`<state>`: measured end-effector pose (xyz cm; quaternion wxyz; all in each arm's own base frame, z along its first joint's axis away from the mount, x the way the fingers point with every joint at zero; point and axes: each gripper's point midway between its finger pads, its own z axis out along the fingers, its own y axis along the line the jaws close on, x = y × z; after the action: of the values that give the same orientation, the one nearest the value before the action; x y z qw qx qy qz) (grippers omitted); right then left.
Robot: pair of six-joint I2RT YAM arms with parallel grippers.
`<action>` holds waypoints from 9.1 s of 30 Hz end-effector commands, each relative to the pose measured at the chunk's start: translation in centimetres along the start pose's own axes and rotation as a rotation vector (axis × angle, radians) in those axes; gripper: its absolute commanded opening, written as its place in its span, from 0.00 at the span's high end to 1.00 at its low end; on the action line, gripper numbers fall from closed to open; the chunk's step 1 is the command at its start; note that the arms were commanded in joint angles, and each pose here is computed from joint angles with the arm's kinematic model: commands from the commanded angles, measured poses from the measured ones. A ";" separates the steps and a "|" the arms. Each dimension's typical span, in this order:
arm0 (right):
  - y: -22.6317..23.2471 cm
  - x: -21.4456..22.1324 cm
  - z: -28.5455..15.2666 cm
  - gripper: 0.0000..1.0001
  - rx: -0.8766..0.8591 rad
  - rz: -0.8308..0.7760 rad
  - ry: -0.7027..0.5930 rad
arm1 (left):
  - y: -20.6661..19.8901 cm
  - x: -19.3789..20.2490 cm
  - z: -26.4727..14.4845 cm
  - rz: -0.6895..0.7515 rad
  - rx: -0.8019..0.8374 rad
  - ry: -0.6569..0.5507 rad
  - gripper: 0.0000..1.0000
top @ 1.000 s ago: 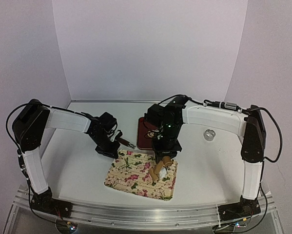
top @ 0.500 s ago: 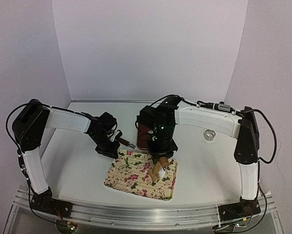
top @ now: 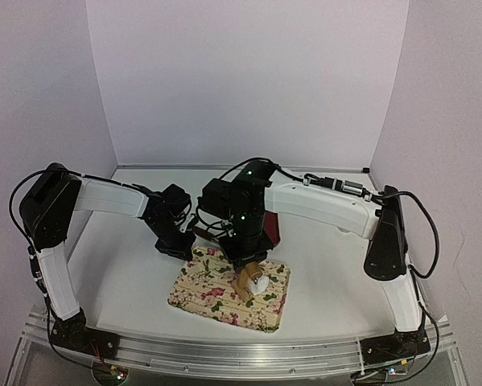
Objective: Roll out the dumpling wrappers from the dough
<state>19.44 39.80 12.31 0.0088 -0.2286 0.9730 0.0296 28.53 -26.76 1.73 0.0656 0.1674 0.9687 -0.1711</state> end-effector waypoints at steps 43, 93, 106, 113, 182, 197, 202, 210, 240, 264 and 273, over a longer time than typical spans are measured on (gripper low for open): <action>-9.2 7.6 -3.8 1.00 0.328 0.151 0.116 | 2.0 0.2 -2.3 -0.013 -0.132 -0.027 1.00; -11.0 9.1 -3.6 1.00 0.350 0.333 0.147 | -0.7 -2.3 -2.4 0.184 -0.035 -0.044 0.41; -12.7 9.4 -2.2 1.00 0.422 0.317 0.189 | 2.0 -0.8 -0.8 0.164 -0.145 0.007 0.50; -13.3 9.5 -1.5 1.00 0.447 0.308 0.215 | 2.3 -0.3 -0.3 0.152 -0.149 0.027 0.60; -3.1 1.3 -5.3 1.00 0.053 0.101 -0.005 | 1.9 0.9 0.8 0.041 -0.100 0.065 1.00; -10.6 6.0 -6.9 1.00 0.261 0.283 0.019 | 2.7 1.7 0.7 0.092 -0.126 0.055 1.00; -11.6 6.5 -7.5 1.00 0.254 0.291 0.019 | 3.8 1.5 1.0 0.157 -0.184 0.062 1.00; -12.4 7.4 -7.6 1.00 0.255 0.263 0.042 | 4.7 0.3 1.3 0.296 -0.244 0.039 1.00; -7.8 6.9 -3.8 1.00 0.177 -0.025 0.177 | 3.7 -2.7 2.5 0.454 -0.224 0.056 1.00; -4.5 6.7 0.1 1.00 0.082 -0.105 0.220 | 3.9 -2.5 3.3 0.446 -0.218 0.079 1.00; -3.9 6.5 1.2 1.00 0.099 -0.118 0.231 | 3.7 -2.9 3.6 0.433 -0.215 0.079 1.00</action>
<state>18.40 35.75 10.99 -0.0169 -0.2805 0.9597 0.0005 33.31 -27.63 1.45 0.1243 0.3861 0.9101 -0.0845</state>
